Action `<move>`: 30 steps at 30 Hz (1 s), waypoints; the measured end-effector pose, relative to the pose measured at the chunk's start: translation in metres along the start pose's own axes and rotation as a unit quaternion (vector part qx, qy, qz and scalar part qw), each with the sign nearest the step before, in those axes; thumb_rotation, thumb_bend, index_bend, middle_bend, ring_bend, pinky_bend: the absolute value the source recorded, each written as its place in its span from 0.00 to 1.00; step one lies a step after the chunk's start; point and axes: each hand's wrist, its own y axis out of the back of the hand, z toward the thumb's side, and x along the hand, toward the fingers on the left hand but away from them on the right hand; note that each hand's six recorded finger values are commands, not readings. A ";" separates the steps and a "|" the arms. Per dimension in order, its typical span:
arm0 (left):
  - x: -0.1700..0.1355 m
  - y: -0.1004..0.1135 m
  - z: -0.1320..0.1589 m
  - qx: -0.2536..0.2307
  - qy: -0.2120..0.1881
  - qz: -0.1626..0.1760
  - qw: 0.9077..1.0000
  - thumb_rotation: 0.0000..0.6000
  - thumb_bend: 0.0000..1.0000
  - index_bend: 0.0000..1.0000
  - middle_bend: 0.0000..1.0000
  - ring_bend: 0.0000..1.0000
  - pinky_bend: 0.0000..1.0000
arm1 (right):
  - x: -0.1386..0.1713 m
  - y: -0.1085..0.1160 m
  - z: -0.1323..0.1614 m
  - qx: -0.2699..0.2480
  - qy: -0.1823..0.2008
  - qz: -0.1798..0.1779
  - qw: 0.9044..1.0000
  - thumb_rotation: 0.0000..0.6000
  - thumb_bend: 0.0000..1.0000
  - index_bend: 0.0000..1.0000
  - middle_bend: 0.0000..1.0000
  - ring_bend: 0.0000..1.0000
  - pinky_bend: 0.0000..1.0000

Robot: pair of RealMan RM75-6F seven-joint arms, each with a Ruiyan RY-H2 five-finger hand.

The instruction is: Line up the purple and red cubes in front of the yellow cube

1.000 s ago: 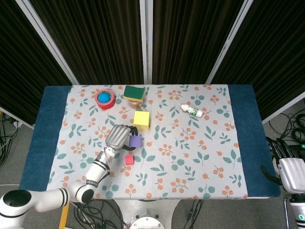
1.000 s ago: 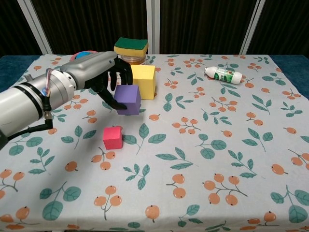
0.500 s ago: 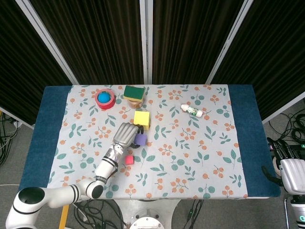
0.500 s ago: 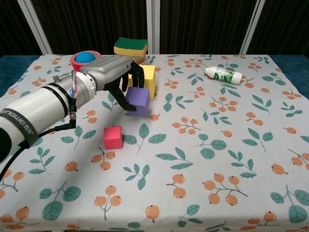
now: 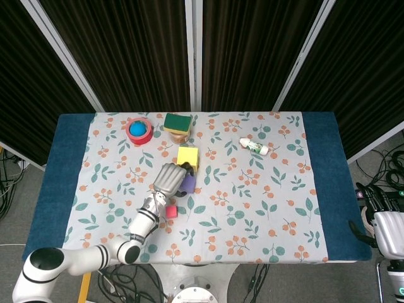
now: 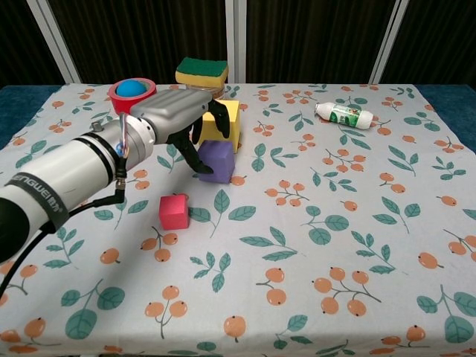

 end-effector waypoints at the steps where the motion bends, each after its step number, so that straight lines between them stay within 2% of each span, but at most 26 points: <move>1: -0.001 0.001 0.000 0.002 -0.001 0.002 1.000 1.00 0.10 0.42 0.36 0.54 0.53 | 0.000 0.000 0.000 0.000 0.000 0.000 1.000 1.00 0.22 0.00 0.14 0.07 0.19; 7: -0.011 0.012 0.007 0.015 -0.022 0.029 0.999 1.00 0.10 0.40 0.34 0.52 0.51 | 0.001 0.001 0.001 0.001 0.005 0.000 1.000 1.00 0.22 0.00 0.14 0.06 0.19; 10: -0.017 0.021 0.013 0.049 -0.058 0.045 0.996 1.00 0.10 0.40 0.34 0.45 0.47 | 0.002 0.001 0.002 0.002 0.007 0.002 1.000 1.00 0.22 0.00 0.14 0.06 0.19; 12: -0.022 0.028 0.017 0.083 -0.094 0.056 0.991 1.00 0.10 0.40 0.34 0.42 0.46 | 0.003 0.001 0.002 0.001 0.007 0.001 1.000 1.00 0.22 0.00 0.14 0.06 0.19; 16: -0.029 0.037 0.026 0.148 -0.176 0.062 0.971 1.00 0.12 0.40 0.34 0.33 0.42 | 0.005 0.002 0.002 0.000 0.006 -0.001 1.000 1.00 0.22 0.00 0.14 0.07 0.19; 20: -0.029 0.039 0.025 0.212 -0.250 0.049 0.943 1.00 0.15 0.39 0.34 0.27 0.40 | 0.007 0.004 0.001 0.002 0.004 -0.003 1.000 1.00 0.22 0.00 0.14 0.06 0.19; 23: -0.022 0.039 0.015 0.248 -0.268 0.041 0.930 1.00 0.15 0.36 0.32 0.25 0.40 | 0.008 0.005 -0.001 0.004 0.000 -0.004 1.000 1.00 0.22 0.00 0.14 0.07 0.19; 30: -0.006 0.038 -0.011 0.306 -0.281 0.019 0.909 1.00 0.16 0.33 0.28 0.22 0.37 | 0.008 0.006 -0.003 0.005 -0.005 -0.003 1.000 1.00 0.22 0.00 0.14 0.07 0.19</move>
